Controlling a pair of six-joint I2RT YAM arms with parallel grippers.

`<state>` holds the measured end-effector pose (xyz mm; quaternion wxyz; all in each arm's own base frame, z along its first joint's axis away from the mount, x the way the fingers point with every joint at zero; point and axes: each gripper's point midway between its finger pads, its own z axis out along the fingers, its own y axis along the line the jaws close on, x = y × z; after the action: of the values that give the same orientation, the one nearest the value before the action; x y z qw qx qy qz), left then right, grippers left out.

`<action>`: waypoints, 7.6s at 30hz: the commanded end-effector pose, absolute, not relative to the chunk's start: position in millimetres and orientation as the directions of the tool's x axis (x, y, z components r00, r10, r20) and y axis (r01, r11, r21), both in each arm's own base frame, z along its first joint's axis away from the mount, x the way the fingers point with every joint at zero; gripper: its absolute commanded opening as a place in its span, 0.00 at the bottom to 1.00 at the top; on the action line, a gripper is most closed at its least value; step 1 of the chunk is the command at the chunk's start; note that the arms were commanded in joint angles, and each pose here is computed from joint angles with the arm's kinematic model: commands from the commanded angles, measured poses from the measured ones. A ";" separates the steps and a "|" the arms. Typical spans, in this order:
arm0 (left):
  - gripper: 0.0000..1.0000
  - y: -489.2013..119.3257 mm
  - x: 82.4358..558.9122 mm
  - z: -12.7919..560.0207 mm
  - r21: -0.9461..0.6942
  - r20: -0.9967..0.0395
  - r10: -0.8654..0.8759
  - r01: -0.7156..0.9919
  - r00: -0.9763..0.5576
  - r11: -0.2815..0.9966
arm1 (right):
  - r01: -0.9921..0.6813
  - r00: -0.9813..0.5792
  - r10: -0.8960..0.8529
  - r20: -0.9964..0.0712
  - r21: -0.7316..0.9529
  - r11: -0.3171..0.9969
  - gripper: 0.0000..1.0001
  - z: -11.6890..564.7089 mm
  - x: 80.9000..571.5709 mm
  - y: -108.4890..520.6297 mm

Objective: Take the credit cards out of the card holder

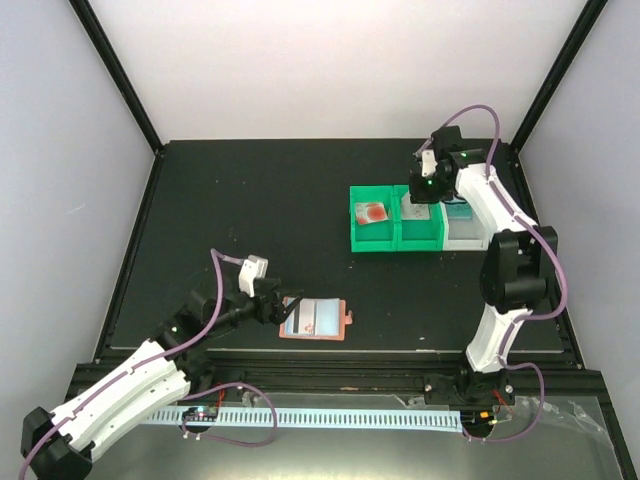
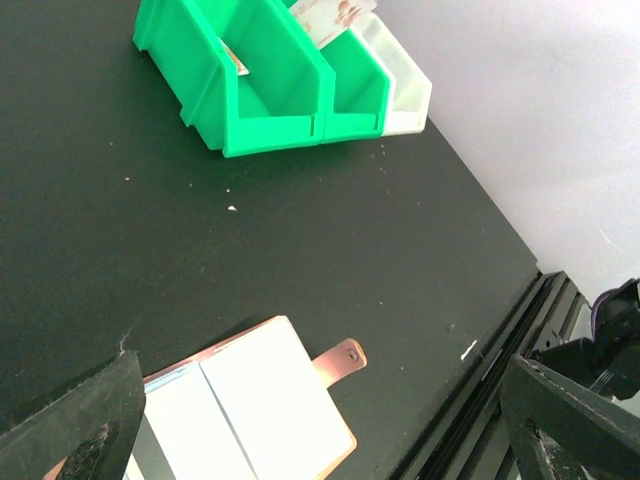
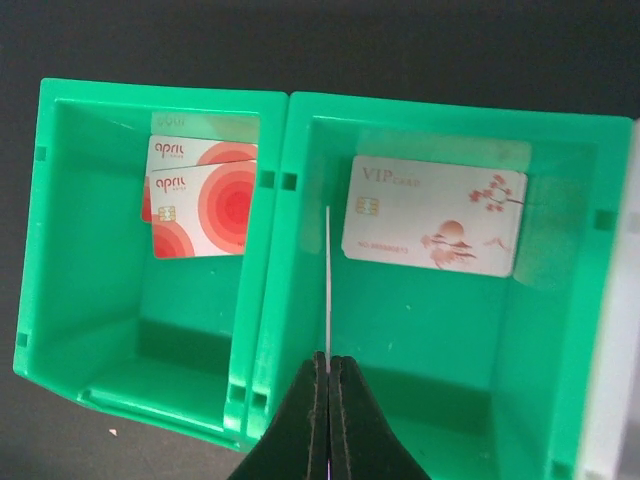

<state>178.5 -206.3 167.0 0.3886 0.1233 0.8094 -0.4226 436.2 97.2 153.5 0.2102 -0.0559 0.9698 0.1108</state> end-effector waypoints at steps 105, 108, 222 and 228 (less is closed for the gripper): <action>0.71 -203.1 170.6 71.8 -0.653 -0.432 -0.092 0.241 -0.897 0.718 | -0.436 -0.874 -0.200 -0.442 0.534 0.725 0.34 148.2 185.8 317.4; 0.68 -201.0 171.9 62.3 -0.647 -0.444 -0.100 0.241 -0.891 0.724 | -0.439 -0.876 -0.215 -0.431 0.531 0.725 0.33 133.1 175.4 323.9; 0.03 -204.8 142.3 -8.9 -0.670 -0.256 -0.049 0.141 -0.965 0.728 | -0.280 -0.953 -0.063 -0.297 0.780 0.559 0.01 35.7 174.3 332.6; 0.02 -199.1 140.2 -12.9 -0.663 -0.256 -0.068 0.124 -0.964 0.738 | -0.273 -0.956 -0.074 -0.282 0.775 0.570 0.02 31.1 176.3 327.7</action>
<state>159.7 -219.5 18.5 0.1728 0.0313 0.8946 -0.4110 173.5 328.3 29.8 0.1075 -0.0825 0.8814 0.4524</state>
